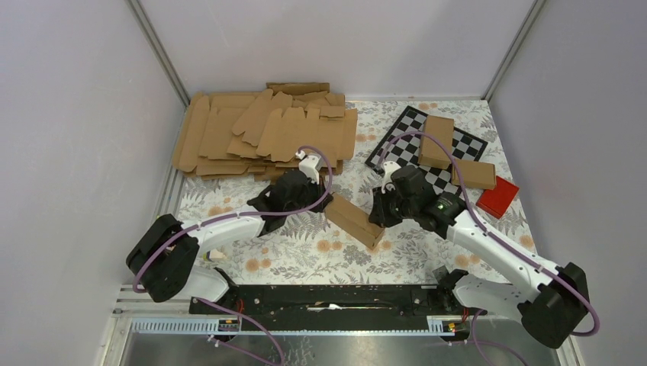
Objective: Fold the paper box
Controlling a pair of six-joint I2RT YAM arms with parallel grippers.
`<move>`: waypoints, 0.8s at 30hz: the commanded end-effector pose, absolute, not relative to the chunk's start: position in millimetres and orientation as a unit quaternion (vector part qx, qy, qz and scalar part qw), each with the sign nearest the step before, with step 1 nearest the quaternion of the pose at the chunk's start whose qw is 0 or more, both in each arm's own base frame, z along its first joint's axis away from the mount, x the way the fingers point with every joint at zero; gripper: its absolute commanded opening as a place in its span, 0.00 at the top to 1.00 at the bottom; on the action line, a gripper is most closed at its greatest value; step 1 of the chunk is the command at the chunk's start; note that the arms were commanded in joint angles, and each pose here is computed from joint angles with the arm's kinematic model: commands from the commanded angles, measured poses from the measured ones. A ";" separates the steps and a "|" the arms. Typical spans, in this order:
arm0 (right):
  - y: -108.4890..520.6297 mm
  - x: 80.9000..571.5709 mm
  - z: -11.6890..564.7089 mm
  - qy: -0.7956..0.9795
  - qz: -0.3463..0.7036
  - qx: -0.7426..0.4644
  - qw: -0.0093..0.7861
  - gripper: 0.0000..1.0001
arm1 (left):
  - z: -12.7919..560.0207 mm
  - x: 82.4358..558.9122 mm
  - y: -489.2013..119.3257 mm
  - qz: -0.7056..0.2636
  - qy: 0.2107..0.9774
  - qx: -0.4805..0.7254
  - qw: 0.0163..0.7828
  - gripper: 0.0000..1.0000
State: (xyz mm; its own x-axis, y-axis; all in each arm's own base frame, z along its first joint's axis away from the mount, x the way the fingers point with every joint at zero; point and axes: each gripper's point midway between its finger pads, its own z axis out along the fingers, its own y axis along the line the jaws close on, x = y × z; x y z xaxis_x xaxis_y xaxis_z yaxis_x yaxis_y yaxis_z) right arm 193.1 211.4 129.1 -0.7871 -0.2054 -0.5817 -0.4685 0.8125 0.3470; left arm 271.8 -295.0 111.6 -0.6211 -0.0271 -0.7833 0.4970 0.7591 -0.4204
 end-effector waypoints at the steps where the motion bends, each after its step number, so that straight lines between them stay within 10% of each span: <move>1: 207.3 185.1 142.0 0.915 0.253 -0.164 0.269 0.83 | 116.9 275.0 -285.2 -0.284 0.849 0.153 0.419 1.00; 10: 187.0 165.7 68.3 0.954 0.210 -0.079 0.199 0.97 | 108.8 270.6 -285.8 -0.290 0.850 0.156 0.412 1.00; 24: 188.2 214.2 158.0 0.920 0.196 -0.082 0.330 1.00 | 119.3 271.3 -284.9 -0.292 0.844 0.158 0.422 1.00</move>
